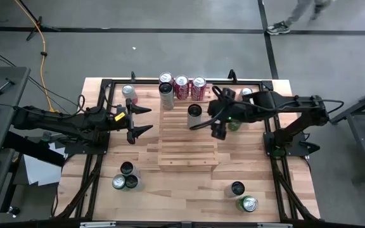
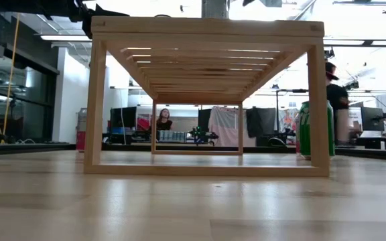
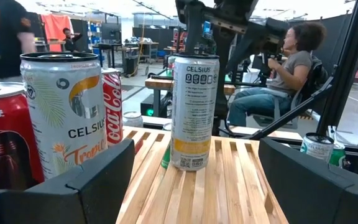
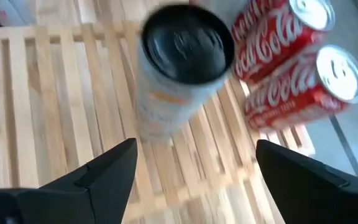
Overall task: Place canned beverage on shelf
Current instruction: Align the top right tropical celsius soda can with the other tropical celsius soda can on the shelf
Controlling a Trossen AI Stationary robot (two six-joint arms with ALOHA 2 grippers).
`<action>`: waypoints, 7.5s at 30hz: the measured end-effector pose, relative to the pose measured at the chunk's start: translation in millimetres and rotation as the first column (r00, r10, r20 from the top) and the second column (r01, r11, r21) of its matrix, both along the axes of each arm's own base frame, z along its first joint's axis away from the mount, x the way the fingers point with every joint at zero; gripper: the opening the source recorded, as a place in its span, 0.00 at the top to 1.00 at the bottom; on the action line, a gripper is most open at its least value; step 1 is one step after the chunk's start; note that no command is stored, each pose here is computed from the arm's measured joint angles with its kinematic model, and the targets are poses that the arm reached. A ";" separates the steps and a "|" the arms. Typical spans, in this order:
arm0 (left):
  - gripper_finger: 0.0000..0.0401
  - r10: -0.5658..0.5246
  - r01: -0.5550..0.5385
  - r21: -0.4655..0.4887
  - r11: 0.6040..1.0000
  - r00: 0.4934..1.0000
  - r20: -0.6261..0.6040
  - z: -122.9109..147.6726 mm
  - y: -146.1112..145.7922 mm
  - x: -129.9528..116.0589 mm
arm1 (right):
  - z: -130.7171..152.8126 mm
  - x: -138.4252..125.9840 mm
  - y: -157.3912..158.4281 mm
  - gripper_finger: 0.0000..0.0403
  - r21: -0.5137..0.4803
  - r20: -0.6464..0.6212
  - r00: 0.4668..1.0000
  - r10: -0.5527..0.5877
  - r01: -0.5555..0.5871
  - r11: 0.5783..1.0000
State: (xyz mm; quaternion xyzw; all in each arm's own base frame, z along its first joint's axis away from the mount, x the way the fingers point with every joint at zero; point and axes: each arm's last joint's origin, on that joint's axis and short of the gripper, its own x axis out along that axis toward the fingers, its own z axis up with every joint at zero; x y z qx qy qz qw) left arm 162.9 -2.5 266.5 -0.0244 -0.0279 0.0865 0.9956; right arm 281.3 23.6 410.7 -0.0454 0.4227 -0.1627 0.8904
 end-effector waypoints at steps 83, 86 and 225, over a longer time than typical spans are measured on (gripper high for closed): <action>0.16 0.001 -0.001 0.011 1.000 1.000 0.011 1.3 0.0 -0.1 | -102.0 4.1 -94.7 0.22 0.070 0.670 0.652 0.355 -0.531 0.844; 0.16 0.001 -0.001 0.010 1.000 1.000 0.015 1.7 0.0 -0.1 | -108.7 11.5 -95.8 0.22 0.082 0.671 0.651 0.353 -0.539 0.838; 0.16 0.008 -0.007 -0.028 1.000 0.999 0.034 2.9 0.5 -0.2 | -104.3 93.7 -58.3 0.34 0.046 0.625 0.715 -0.313 0.367 0.929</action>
